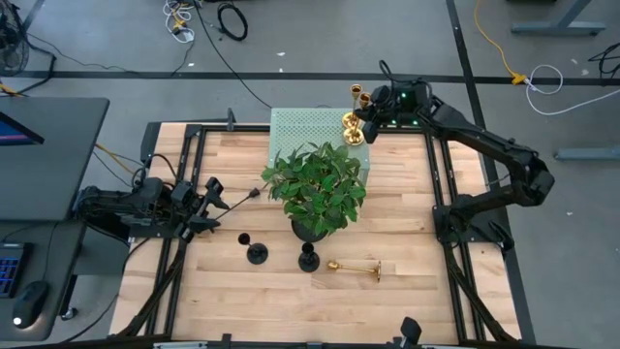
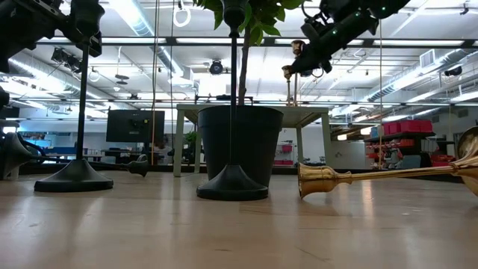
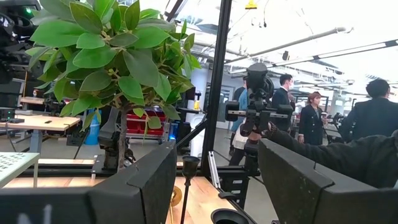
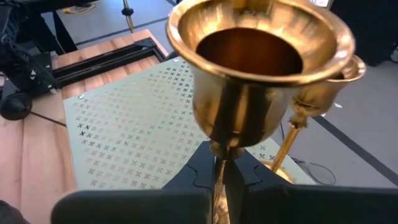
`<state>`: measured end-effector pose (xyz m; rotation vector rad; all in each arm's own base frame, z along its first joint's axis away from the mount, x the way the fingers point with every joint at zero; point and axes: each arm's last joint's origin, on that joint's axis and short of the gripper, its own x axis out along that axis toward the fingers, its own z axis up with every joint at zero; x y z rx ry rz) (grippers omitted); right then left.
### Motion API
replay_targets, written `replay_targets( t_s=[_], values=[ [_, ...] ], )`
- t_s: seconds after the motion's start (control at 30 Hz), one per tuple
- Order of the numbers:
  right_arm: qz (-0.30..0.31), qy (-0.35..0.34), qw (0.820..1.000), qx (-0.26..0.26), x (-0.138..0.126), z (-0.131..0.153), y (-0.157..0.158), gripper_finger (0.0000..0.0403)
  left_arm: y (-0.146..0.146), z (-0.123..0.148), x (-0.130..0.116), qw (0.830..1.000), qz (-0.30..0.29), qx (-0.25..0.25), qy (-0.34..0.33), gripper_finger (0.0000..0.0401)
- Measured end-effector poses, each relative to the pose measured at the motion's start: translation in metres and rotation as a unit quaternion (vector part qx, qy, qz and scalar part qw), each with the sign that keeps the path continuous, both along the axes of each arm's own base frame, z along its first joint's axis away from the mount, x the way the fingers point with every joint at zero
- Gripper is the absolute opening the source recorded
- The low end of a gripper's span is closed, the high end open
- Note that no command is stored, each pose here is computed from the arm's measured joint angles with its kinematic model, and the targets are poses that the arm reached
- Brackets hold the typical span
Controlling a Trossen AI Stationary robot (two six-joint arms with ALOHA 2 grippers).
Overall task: Pick & Place candle stick holders
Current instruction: Put the right gold candle holder on the shelf aligned with the other gold candle holder
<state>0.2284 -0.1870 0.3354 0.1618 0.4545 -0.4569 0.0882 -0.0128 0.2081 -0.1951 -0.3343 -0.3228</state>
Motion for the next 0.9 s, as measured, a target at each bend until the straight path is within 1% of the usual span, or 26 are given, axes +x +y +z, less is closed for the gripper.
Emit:
replay_targets(
  t_s=[0.6,0.9],
  values=[
    [-0.002,0.0,1.0,0.005,0.0005,-0.0008,-0.0002,0.0008,0.0,0.0,0.0,1.0,0.0,0.0,0.0,0.0227],
    [-0.005,-0.002,1.0,0.009,0.0006,-0.0008,-0.0001,0.0033,0.0,0.0,0.0,1.0,0.0,0.0,0.0,0.0227]
  ],
)
